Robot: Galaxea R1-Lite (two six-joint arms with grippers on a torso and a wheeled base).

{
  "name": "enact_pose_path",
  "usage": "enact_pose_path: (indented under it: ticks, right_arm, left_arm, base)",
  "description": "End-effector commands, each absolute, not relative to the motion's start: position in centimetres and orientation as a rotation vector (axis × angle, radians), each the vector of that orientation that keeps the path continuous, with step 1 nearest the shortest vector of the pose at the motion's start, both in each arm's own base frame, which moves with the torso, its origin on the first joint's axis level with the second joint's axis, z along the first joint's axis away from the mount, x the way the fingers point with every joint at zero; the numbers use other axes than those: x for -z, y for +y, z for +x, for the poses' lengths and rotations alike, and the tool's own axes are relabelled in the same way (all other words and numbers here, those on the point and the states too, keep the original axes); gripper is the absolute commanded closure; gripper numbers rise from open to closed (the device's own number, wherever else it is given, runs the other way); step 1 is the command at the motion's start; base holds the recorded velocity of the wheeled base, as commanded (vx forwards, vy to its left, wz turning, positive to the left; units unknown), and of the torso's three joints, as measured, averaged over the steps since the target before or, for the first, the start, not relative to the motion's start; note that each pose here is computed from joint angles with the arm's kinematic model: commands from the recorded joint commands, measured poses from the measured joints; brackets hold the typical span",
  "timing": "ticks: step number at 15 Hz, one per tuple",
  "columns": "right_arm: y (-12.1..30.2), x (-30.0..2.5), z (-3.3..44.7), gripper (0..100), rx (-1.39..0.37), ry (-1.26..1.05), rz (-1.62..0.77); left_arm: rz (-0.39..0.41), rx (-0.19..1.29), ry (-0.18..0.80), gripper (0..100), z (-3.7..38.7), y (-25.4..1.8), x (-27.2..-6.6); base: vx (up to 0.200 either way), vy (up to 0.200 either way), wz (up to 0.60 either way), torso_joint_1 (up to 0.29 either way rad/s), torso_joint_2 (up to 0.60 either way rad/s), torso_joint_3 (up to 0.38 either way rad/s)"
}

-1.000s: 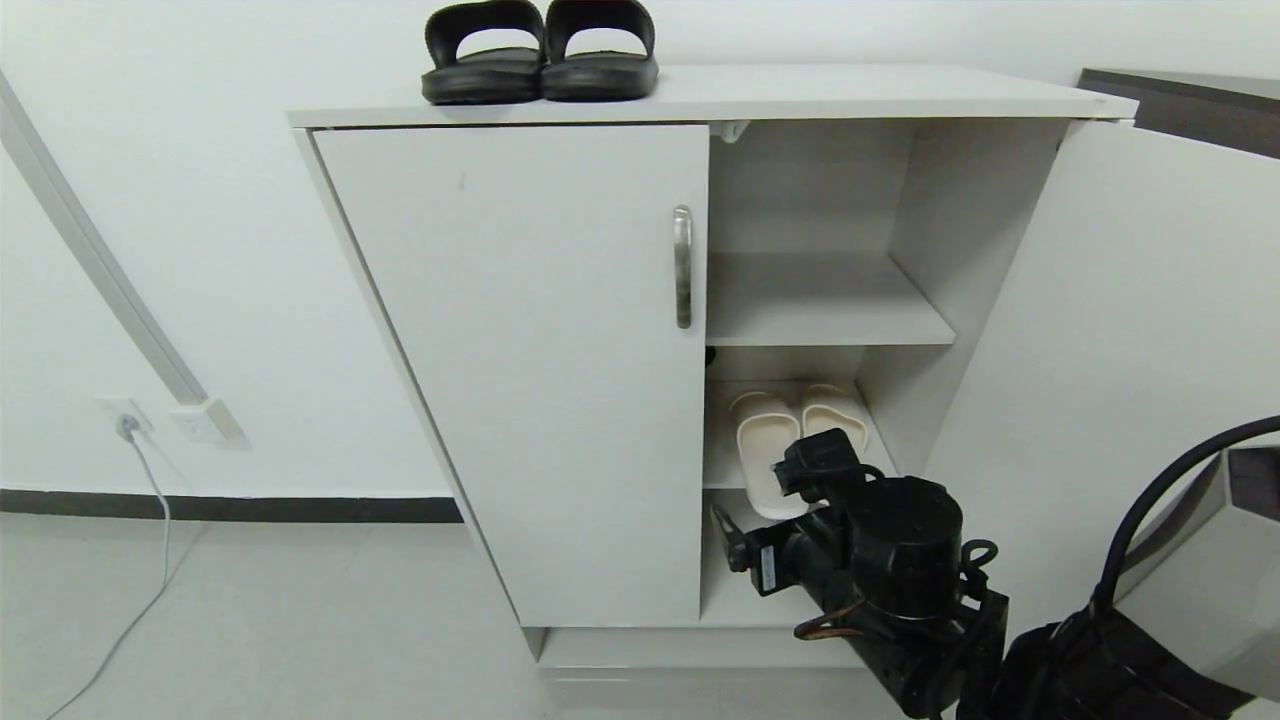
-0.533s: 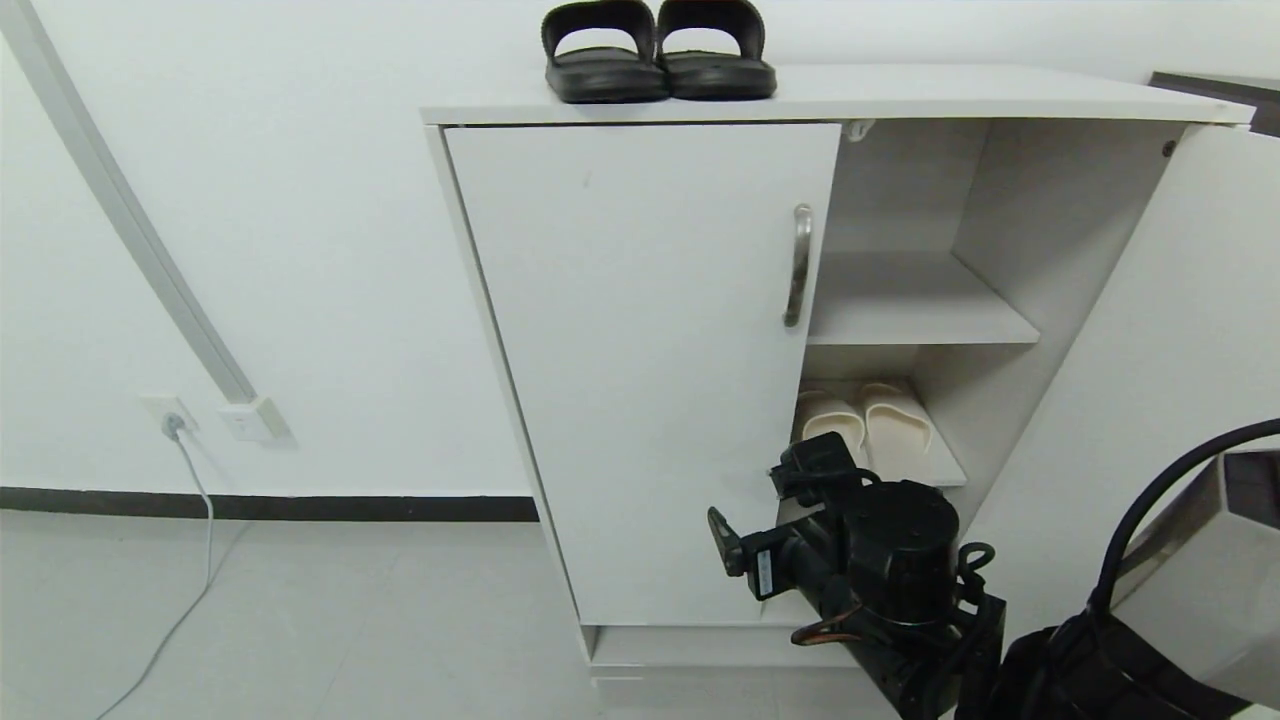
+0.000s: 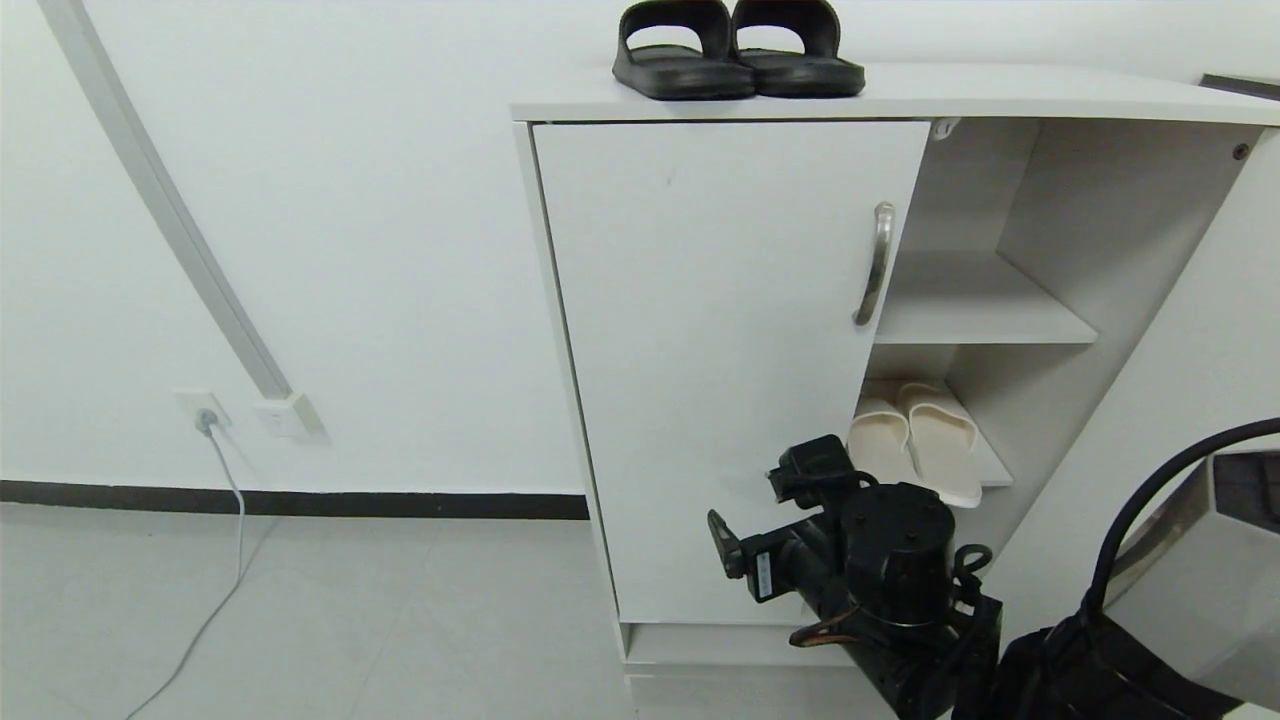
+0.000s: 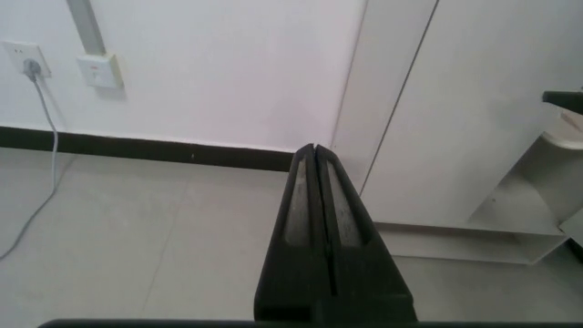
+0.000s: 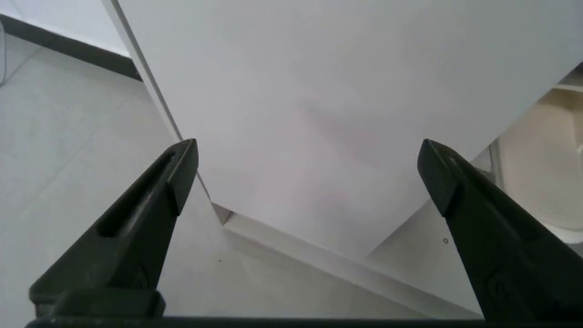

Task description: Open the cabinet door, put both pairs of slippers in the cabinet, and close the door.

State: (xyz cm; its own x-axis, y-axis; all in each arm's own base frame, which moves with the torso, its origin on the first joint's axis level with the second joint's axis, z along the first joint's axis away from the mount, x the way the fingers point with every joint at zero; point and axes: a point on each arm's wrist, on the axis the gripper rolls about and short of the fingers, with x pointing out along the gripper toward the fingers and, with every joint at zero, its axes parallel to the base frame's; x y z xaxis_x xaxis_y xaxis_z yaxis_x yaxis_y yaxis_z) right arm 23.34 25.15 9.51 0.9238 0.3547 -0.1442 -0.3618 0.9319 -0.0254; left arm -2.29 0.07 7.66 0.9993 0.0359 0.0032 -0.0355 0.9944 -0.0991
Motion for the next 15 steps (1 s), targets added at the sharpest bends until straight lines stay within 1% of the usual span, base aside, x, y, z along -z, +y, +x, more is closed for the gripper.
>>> enact_pose_path:
  ticks: [1,15]
  right_arm:
    - [25.16,-9.40,23.36,0,-0.367,0.140,-0.053]
    - [24.83,-8.80,23.27,0,-0.367,0.149,-0.069]
  left_arm:
    - [-0.100,-0.037,-0.005,100,-2.29,0.08,-7.65]
    - [-0.100,-0.037,-0.005,100,-2.29,0.08,-7.65]
  base:
    - [0.000,0.000,0.00,0.000,0.00,0.000]
    - [0.000,0.000,0.00,0.000,0.00,0.000]
